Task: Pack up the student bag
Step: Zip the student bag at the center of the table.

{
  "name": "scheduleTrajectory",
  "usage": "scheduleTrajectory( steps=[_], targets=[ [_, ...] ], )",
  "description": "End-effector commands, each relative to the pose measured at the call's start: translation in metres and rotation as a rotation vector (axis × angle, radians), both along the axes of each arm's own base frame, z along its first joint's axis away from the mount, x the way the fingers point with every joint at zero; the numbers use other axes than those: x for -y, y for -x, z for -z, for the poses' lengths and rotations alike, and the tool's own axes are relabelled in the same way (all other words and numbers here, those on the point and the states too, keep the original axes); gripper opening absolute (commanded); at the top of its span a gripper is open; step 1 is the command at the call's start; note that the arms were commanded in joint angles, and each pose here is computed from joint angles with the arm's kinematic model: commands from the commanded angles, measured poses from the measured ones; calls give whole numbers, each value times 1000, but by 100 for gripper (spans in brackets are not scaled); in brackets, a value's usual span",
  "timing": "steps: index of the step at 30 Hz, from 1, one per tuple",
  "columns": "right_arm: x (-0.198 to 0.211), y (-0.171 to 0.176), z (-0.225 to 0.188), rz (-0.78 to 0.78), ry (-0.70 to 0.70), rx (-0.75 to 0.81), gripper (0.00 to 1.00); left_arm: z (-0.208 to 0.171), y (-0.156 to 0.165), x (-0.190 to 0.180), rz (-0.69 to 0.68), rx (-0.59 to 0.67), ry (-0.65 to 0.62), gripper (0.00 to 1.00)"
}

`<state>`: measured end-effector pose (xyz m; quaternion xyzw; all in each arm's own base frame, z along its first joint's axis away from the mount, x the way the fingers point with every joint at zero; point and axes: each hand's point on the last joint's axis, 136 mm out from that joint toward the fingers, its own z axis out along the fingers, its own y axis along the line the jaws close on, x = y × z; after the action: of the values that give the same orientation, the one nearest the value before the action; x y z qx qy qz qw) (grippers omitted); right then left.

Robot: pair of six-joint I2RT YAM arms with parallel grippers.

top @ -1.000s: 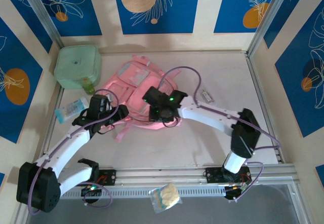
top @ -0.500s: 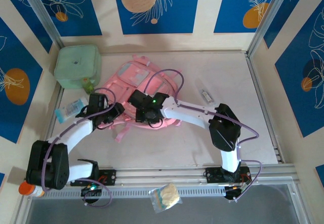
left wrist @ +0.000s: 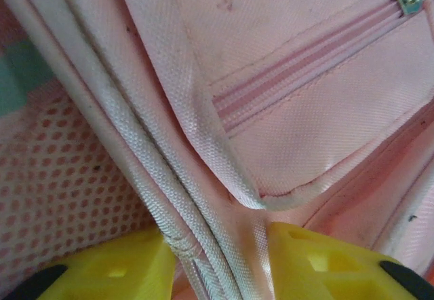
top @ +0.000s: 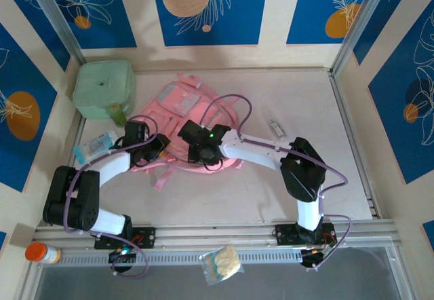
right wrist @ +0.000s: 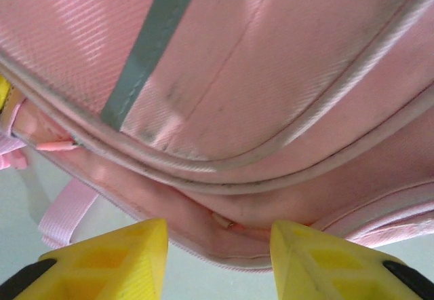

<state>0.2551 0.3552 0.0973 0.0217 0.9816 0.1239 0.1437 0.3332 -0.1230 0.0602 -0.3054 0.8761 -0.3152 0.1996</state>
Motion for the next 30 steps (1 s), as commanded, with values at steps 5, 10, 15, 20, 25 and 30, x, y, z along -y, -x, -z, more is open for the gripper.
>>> scheduleTrajectory(
  steps=[5,10,15,20,25,30],
  targets=[
    [14,-4,-16,34,-30,22,44,-1,-10,27,-53,-16,45,16],
    [24,-3,-25,20,6,44,47,-14,-9,45,-65,4,87,0],
    [16,7,-28,18,-40,10,50,-42,-9,69,-80,43,162,0],
    [0,10,-27,69,-125,-5,50,-65,-8,82,-128,60,252,0],
    [-4,2,-20,166,-174,-6,42,-77,-8,95,-118,73,290,0],
    [-20,-2,-21,167,-214,67,37,-81,-10,98,-132,82,315,0]
  ],
)
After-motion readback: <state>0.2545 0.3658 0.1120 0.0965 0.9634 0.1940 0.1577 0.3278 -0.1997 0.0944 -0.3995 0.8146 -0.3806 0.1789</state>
